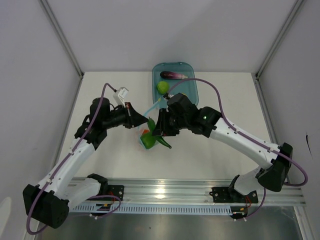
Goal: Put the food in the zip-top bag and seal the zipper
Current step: Place the fake vegetable in the zipper food storage bag.
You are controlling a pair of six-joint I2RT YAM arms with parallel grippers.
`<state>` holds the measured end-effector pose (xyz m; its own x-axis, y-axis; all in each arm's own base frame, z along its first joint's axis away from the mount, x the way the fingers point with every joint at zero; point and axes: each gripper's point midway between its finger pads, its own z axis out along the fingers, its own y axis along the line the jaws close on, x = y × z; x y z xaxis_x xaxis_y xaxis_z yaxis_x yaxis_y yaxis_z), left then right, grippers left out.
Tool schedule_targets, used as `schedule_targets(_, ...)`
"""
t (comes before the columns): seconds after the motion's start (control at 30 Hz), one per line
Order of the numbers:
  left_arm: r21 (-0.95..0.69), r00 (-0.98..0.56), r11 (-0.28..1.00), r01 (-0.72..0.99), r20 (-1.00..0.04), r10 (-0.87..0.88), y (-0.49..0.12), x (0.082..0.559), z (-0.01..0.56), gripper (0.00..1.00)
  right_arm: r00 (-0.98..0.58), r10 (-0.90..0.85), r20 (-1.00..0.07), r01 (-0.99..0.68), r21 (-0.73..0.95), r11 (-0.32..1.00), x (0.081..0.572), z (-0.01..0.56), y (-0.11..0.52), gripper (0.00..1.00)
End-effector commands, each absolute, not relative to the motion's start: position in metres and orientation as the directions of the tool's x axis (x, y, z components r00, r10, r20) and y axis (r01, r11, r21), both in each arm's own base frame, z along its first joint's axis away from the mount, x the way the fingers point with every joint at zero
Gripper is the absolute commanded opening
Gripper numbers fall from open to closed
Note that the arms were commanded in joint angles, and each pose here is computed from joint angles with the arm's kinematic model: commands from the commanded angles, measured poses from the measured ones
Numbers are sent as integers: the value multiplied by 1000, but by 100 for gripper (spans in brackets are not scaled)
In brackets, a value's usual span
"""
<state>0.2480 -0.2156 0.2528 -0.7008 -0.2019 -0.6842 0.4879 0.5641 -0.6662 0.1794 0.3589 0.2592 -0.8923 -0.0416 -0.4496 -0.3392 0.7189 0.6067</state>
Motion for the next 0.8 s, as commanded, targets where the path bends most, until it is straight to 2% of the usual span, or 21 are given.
schedule_targets(0.0, -658, -661, 507, 557, -721, -209, -220, 239, 273, 0, -888, 133, -441, -251, 706, 662, 209, 281, 372, 0)
schedule_targets(0.17, -672, -667, 485, 560, -713, -218, -222, 234, 274, 1, -896, 239, -375, -163, 776, 609, 221, 282, 380, 4)
schedule_targets(0.3, -683, -676, 471, 558, -703, -219, -225, 231, 271, 1, -881, 297, -369, -126, 787, 604, 231, 282, 382, 8)
schedule_targets(0.4, -692, -683, 465, 552, -695, -222, -226, 230, 270, 1, -861, 331, -386, -111, 779, 618, 240, 280, 379, 20)
schedule_targets(0.43, -693, -682, 462, 554, -695, -225, -226, 230, 272, 1, -853, 343, -393, -105, 773, 626, 244, 278, 378, 25)
schedule_targets(0.47, -694, -685, 462, 552, -694, -224, -226, 229, 271, 1, -850, 347, -396, -101, 770, 630, 245, 276, 377, 39)
schedule_targets(0.67, -691, -674, 460, 558, -700, -235, -225, 226, 277, 1, -840, 333, -428, -124, 750, 650, 251, 271, 379, 70)
schedule_targets(0.77, -689, -674, 463, 557, -701, -234, -224, 226, 278, 1, -837, 315, -447, -139, 731, 668, 251, 270, 376, 78)
